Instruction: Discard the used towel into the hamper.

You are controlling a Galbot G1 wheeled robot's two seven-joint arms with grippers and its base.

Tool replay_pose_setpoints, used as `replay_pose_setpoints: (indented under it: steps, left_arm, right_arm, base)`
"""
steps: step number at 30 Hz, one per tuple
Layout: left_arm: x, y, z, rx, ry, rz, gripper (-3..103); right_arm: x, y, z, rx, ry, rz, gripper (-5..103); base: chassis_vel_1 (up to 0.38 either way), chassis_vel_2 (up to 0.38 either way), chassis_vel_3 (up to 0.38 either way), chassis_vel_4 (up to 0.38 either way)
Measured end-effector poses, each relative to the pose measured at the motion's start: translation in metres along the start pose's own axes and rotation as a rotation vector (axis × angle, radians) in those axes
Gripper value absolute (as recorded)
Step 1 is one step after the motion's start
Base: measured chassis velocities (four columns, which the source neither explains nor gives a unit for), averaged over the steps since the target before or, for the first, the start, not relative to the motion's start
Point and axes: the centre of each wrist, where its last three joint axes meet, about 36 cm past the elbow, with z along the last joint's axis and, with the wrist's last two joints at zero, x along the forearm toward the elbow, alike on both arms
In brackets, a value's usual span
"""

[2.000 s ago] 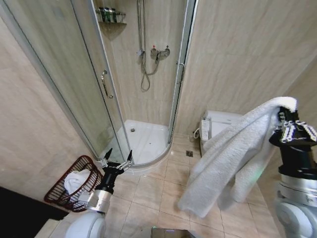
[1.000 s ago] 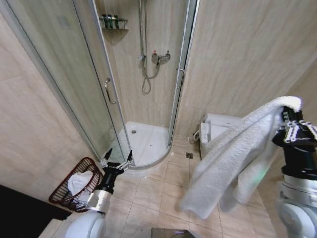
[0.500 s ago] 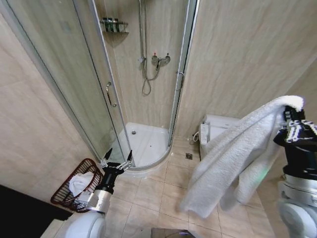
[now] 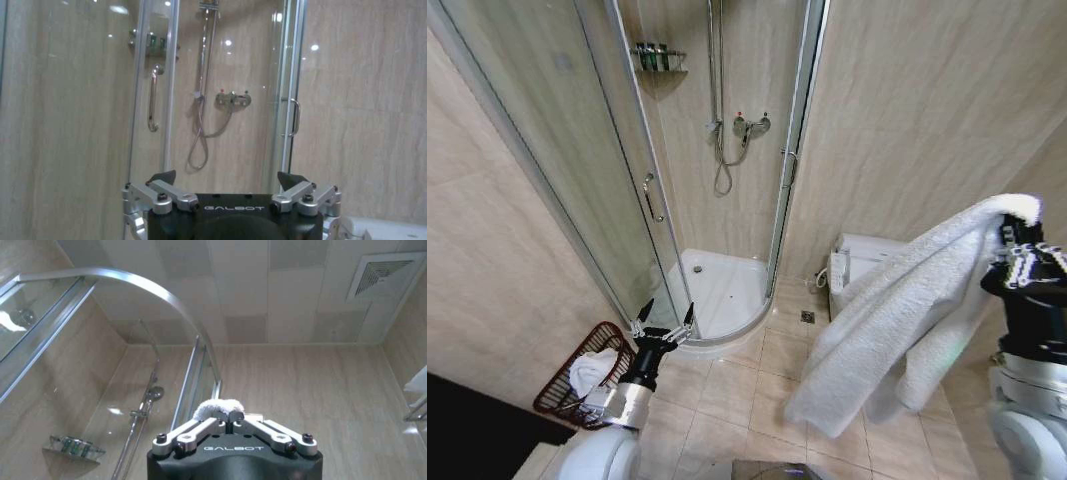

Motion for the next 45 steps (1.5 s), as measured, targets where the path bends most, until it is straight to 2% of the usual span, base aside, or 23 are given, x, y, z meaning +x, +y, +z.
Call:
replay_pose_setpoints:
  steps: [45]
  left_arm:
    - [0.0,0.0,0.0,0.0,0.0,0.0,99]
  right_arm:
    - [0.0006,0.0003,0.0003,-0.005,-0.006,0.009,1]
  base:
    - [0.002,0.002,0.002,0.002]
